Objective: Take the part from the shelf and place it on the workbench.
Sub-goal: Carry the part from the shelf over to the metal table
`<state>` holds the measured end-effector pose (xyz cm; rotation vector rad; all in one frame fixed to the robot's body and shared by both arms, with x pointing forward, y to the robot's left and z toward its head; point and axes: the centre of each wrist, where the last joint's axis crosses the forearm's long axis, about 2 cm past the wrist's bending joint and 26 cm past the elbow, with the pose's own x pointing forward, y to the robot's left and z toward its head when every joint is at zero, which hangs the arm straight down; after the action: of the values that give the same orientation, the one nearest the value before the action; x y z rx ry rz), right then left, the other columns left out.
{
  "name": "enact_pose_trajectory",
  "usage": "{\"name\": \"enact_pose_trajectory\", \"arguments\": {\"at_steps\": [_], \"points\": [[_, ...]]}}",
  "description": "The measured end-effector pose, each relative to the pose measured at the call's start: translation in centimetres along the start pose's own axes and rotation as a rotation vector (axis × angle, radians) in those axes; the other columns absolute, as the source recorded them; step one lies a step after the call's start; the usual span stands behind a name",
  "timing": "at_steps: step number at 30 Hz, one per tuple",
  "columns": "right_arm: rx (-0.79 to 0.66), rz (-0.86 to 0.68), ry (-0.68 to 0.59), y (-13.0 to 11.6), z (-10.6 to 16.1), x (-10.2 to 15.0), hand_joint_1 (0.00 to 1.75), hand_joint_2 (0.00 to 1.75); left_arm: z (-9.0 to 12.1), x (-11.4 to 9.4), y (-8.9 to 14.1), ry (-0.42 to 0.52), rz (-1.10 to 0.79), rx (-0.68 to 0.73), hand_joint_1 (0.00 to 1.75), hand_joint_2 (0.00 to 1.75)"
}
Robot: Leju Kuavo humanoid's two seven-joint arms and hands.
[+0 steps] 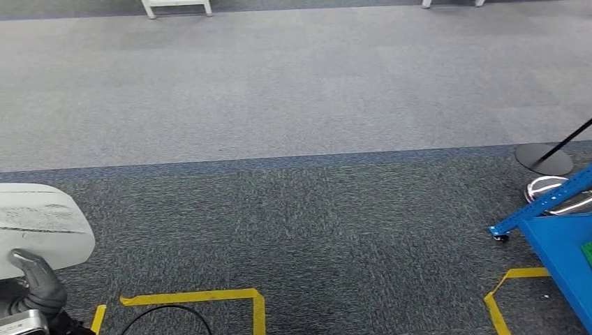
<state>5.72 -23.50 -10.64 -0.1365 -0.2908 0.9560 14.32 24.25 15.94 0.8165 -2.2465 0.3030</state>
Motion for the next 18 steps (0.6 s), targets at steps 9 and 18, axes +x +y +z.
{"name": "enact_pose_trajectory", "arguments": {"at_steps": [9, 18], "points": [[0.012, -0.029, -0.006, 0.6, 0.1, -0.4, 0.0, 0.0, 0.2, -0.2, 0.1, 0.107, 0.086, 0.069, 1.75, 1.75], [0.021, -0.046, 0.004, 1.1, 0.3, -1.0, 0.0, 0.0, 0.5, -0.2, 0.4, 0.129, 0.084, 0.058, 1.75, 1.75]]}}
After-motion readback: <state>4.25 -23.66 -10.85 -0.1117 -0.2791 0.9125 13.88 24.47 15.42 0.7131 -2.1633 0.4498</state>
